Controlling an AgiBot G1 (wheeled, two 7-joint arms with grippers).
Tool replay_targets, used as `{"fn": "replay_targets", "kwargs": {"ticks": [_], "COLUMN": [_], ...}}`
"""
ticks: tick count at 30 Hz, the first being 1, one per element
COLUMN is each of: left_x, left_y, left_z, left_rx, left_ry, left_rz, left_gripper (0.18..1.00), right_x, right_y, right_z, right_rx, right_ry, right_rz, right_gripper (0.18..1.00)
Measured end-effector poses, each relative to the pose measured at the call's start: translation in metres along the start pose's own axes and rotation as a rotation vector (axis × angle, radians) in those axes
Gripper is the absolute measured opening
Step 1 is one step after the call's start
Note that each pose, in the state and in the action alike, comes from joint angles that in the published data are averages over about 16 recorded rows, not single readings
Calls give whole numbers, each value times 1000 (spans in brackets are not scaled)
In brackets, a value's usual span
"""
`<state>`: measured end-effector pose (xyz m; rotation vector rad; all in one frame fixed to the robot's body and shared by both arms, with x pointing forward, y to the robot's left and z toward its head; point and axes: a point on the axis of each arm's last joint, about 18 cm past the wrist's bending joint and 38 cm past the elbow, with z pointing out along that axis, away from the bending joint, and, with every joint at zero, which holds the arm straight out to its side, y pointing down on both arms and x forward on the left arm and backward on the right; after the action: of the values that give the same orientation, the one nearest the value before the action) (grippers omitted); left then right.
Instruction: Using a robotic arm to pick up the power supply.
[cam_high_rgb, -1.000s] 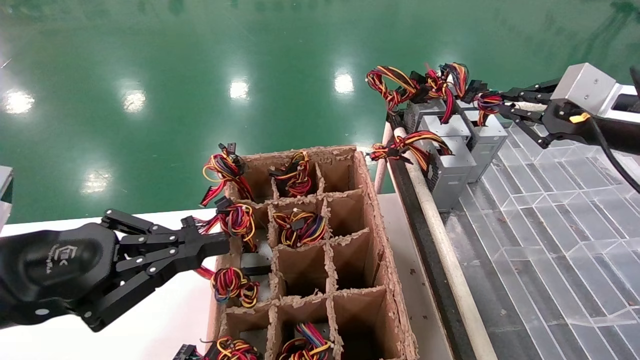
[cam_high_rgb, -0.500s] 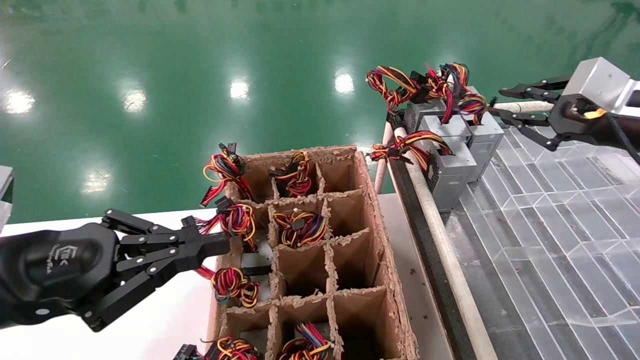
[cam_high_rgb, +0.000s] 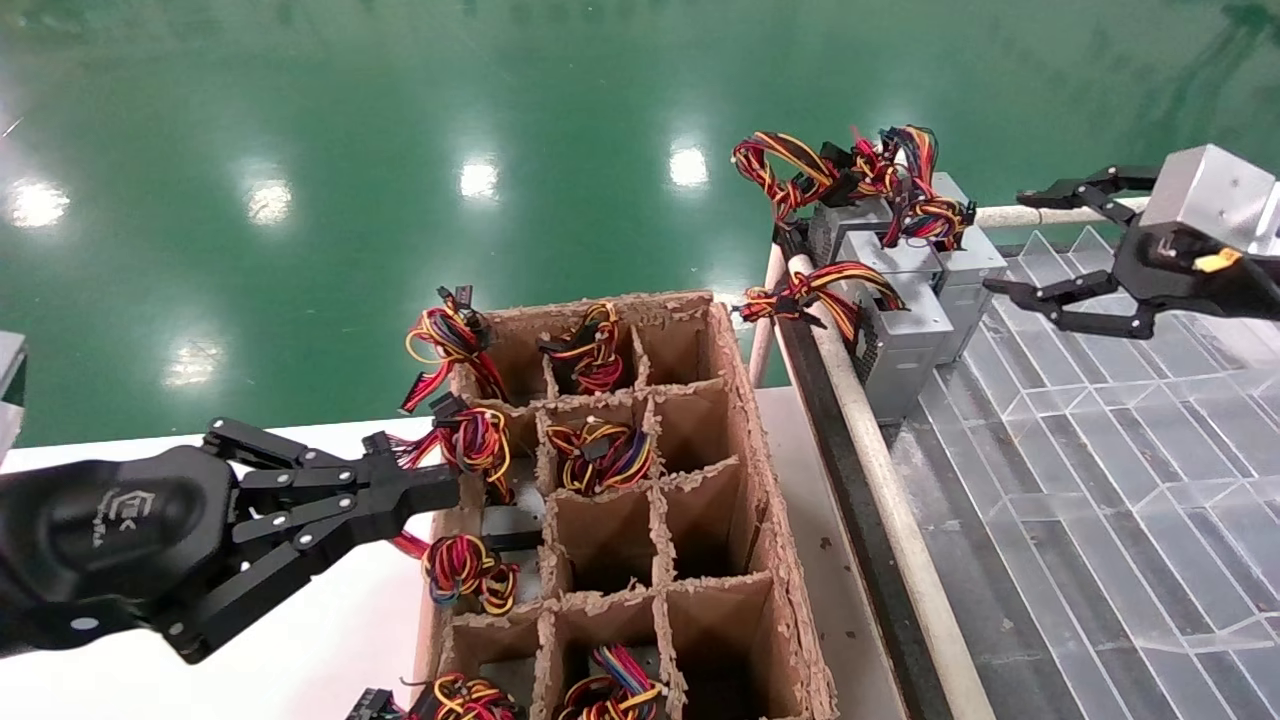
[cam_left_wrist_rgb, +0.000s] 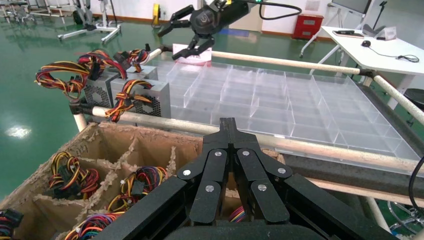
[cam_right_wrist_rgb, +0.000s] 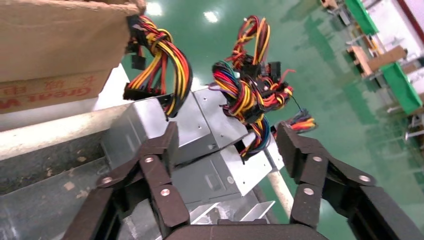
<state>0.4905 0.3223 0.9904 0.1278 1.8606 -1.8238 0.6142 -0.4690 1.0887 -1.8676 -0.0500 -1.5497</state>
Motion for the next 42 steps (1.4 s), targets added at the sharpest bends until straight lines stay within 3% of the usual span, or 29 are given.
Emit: {"fn": "replay_targets", "kwargs": {"ticks": [13, 20, 34, 42], "left_x": [0, 0, 0, 0], "left_y": [0, 0, 0, 0], "left_z": [0, 0, 0, 0], "left_rx": [0, 0, 0, 0], "left_ry": [0, 0, 0, 0], "left_rz": [0, 0, 0, 0], "left_gripper": [191, 192, 245, 357], "right_x": [-9, -19, -53, -80], "right_y": [-8, -16, -42, -63], "right_z": [0, 3, 6, 5], "right_rx": [71, 128, 265, 350], "right_ry": [-16, -20, -88, -162], "right_rz": [27, 74, 179, 247], "right_gripper": [872, 951, 1000, 1000]}}
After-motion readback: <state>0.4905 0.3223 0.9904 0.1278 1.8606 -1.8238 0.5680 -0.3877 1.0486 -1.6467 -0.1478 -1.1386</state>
